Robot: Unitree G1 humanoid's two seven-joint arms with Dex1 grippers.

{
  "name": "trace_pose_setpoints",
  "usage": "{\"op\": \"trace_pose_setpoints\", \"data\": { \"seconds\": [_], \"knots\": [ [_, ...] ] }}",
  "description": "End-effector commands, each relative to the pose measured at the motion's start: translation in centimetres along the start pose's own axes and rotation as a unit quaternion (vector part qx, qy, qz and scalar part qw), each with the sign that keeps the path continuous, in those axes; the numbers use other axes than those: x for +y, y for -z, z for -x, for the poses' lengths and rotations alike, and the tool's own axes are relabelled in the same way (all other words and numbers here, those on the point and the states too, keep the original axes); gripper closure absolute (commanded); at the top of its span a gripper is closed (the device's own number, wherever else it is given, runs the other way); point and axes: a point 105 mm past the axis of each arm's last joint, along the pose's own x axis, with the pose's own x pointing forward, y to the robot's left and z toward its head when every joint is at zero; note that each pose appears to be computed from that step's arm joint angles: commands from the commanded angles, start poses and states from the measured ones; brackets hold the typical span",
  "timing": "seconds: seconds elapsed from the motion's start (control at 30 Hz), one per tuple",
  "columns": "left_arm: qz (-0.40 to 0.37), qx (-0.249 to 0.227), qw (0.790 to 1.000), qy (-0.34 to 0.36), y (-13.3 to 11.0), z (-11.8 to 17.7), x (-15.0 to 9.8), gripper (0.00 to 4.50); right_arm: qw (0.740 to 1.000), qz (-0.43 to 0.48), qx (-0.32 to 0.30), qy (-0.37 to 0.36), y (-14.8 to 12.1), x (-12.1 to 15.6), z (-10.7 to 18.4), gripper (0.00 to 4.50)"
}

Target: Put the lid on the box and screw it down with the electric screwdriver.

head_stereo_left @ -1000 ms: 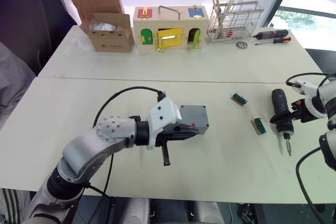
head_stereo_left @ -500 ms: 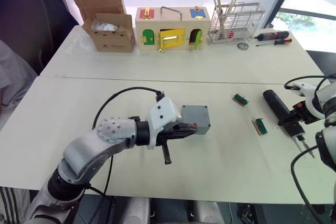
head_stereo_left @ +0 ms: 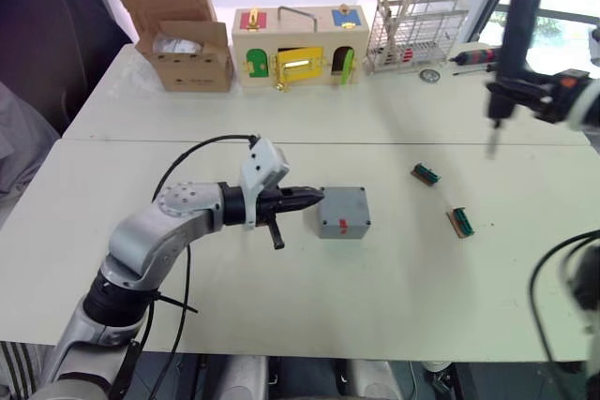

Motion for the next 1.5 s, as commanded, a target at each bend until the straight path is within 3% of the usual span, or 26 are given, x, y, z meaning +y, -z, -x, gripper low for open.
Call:
{"op": "trace_pose_setpoints", "data": {
  "seconds": [0.03, 0.17, 0.33, 0.67, 0.87, 1.5],
  "knots": [
    [-0.014, -0.012, 1.0, -0.008, -0.7, 0.8, 0.9, 4.5, 0.993, 0.004, -0.121, 0.004, -2.8, 4.4, 1.0, 2.54],
    [-0.032, -0.006, 0.999, -0.021, -0.4, -0.2, 1.6, 4.5, 0.981, -0.087, -0.162, -0.059, -0.4, 9.6, 0.0, 2.54],
    [-0.024, -0.015, 1.0, -0.011, -0.4, -1.3, 1.2, 4.5, 0.981, -0.094, -0.155, -0.061, 1.7, 11.3, -0.6, 2.54],
    [-0.023, -0.015, 1.0, 0.005, 0.1, -4.3, 1.6, 4.5, 0.985, -0.081, -0.146, -0.041, 3.2, 10.4, -0.2, 2.54],
    [-0.048, 0.029, 0.998, 0.038, 1.8, -5.6, 0.9, 4.5, 0.988, -0.071, -0.131, -0.036, 4.0, 9.9, 0.3, 2.54],
    [-0.049, 0.034, 0.997, 0.056, 2.2, -5.8, 0.1, 4.5, 0.994, -0.046, -0.093, -0.024, 6.4, 9.6, -0.3, 2.54]
  ]
}}
